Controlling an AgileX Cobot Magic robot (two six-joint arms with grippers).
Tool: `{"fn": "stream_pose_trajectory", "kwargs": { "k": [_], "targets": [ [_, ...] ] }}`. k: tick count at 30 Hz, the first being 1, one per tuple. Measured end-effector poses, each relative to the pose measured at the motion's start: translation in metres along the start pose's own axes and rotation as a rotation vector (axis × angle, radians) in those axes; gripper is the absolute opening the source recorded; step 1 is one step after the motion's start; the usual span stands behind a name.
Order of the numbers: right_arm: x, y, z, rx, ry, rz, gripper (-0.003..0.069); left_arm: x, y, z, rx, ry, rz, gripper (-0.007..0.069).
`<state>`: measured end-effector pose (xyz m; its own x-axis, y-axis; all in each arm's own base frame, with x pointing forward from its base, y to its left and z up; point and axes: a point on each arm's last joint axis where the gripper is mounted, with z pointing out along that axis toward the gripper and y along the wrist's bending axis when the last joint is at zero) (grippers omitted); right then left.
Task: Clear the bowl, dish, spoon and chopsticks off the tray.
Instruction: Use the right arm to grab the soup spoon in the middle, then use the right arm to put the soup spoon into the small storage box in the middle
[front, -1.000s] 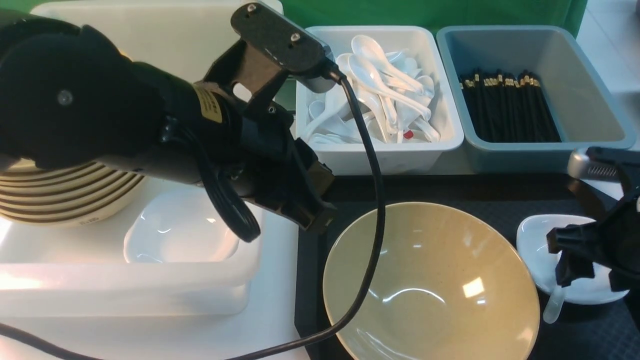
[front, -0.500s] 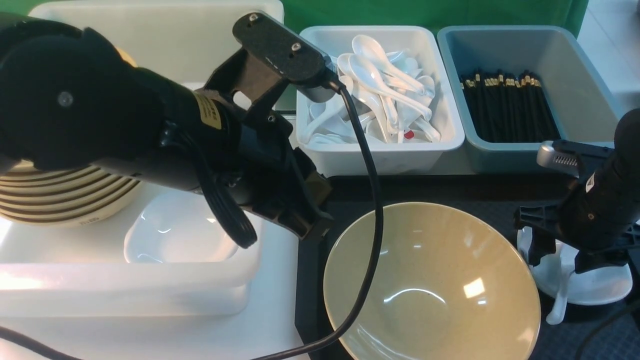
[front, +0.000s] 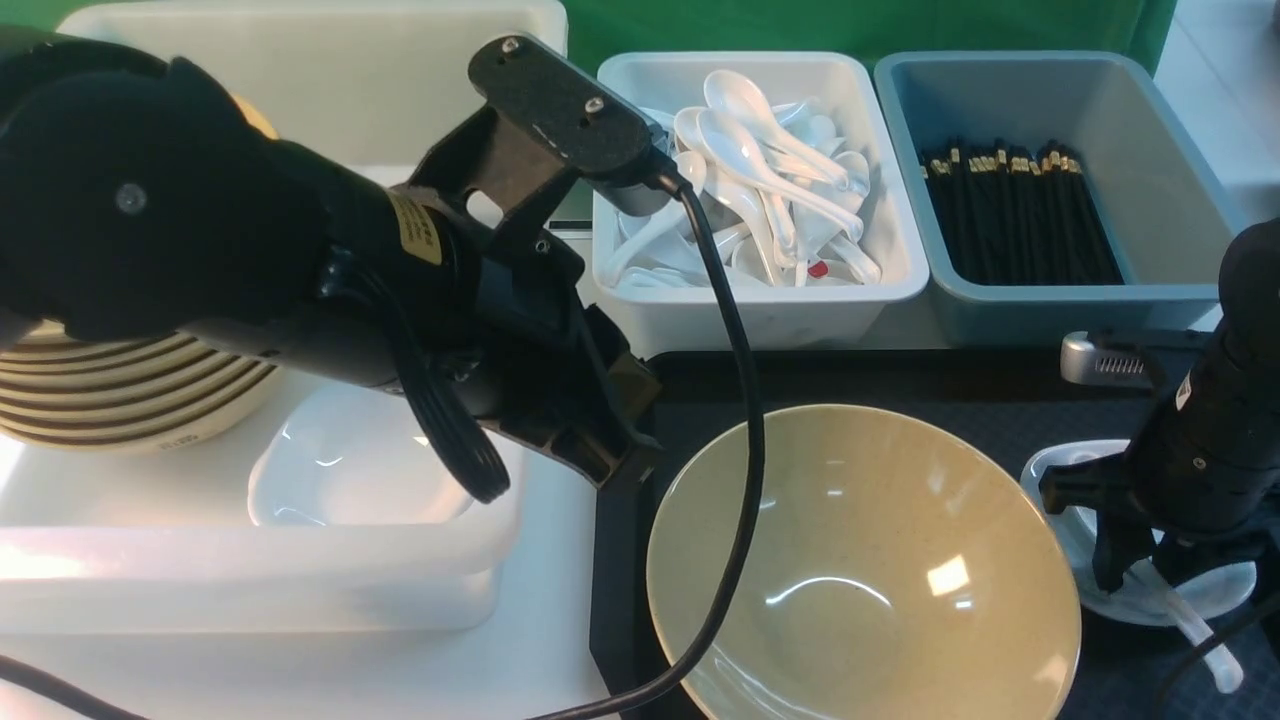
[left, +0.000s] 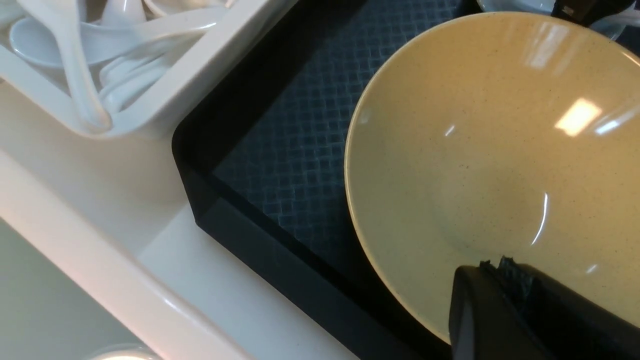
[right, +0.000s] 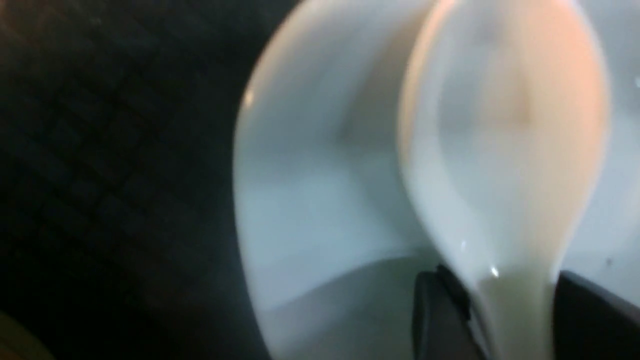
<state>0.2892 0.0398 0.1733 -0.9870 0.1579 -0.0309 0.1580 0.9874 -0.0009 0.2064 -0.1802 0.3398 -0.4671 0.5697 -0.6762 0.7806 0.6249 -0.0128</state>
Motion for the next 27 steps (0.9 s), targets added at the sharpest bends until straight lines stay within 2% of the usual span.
{"fn": "stream_pose_trajectory", "kwargs": {
  "k": [3,7,13,15,16,20,23,25,27],
  "targets": [
    [0.000,0.000,0.000,0.000,0.001,-0.045,0.0227,0.000,0.000,0.000,0.000,0.000,0.000,-0.0015],
    [-0.003,0.001,-0.005,0.002,0.008,-0.121,0.0226,0.001,0.000,0.000,0.005,0.013,0.000,-0.0015],
    [-0.003,0.000,-0.065,-0.024,-0.127,-0.243,0.0226,0.011,0.000,-0.007,-0.019,0.095,0.038,-0.0015],
    [-0.009,0.004,-0.108,-0.063,-0.257,-0.289,0.0226,0.018,-0.001,-0.016,-0.030,0.113,0.033,-0.0015],
    [-0.009,0.004,-0.112,-0.069,-0.271,-0.287,0.0226,0.019,-0.001,-0.017,-0.031,0.114,0.032,-0.0015],
    [-0.033,0.029,-0.168,-0.205,-0.457,-0.377,0.0226,0.031,-0.005,-0.023,-0.019,0.123,0.009,-0.0015],
    [-0.065,0.063,-0.192,-0.267,-0.591,-0.441,0.0226,0.036,-0.008,-0.020,0.010,0.140,-0.023,-0.0015],
    [-0.076,0.074,-0.194,-0.281,-0.628,-0.450,0.0226,0.037,-0.009,-0.019,0.020,0.139,-0.034,-0.0015],
    [-0.107,0.101,-0.188,-0.320,-0.709,-0.439,0.0226,0.037,-0.012,-0.019,0.044,0.133,-0.058,-0.0015]
  ]
}}
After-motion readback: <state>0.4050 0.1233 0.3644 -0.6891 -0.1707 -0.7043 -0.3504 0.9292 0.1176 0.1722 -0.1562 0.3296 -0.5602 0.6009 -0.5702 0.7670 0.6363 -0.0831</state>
